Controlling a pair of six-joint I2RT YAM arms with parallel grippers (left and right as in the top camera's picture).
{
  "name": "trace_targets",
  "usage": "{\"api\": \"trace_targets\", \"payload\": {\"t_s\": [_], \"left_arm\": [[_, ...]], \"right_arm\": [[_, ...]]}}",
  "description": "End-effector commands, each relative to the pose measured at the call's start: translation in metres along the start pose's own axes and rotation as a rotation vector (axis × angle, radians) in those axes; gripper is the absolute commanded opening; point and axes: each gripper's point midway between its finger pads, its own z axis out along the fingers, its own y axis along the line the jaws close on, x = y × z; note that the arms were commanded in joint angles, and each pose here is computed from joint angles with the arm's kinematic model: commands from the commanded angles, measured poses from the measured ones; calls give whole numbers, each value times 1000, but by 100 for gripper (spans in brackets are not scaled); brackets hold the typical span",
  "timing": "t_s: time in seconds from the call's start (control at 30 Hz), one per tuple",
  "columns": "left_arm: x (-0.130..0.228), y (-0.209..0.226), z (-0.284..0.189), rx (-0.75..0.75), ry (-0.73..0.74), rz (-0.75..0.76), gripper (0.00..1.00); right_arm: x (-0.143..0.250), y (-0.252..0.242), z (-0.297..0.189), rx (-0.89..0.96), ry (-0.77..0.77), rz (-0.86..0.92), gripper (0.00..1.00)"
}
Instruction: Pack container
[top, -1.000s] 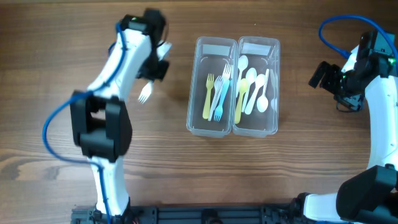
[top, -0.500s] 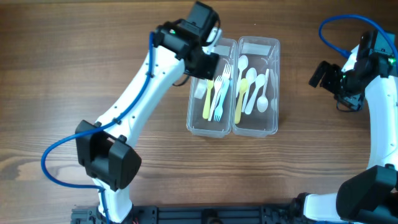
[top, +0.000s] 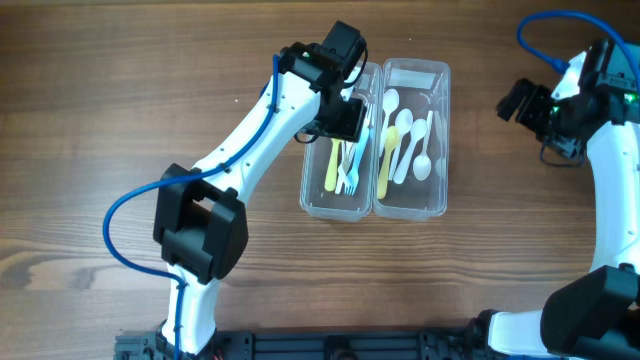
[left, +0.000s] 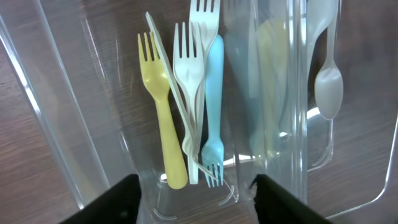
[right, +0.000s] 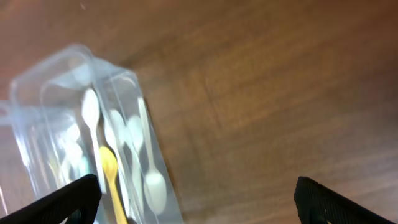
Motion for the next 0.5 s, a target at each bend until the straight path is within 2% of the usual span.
{"api": "trace_targets", "payload": {"t_s": [0.0, 0.07, 0.13, 0.17, 0.37, 0.47], "left_arm": [[-9, -3, -34, 42, -68, -10, 51], [-15, -1, -60, 52, -120, -16, 50], [-20, 1, -92, 66, -192, -22, 51], [-21, 4, -110, 72, -232, -27, 52], [-15, 41, -185, 50, -387, -99, 58], [-3, 67, -200, 6, -391, -158, 59]], "right_arm": [[-3, 5, 13, -33, 6, -12, 84], [-3, 8, 22, -58, 21, -10, 61], [3, 16, 39, -116, 76, -2, 25], [7, 21, 48, -145, 106, 1, 4], [32, 51, 92, -239, 235, -30, 5], [42, 69, 107, -252, 258, -76, 4]]}}
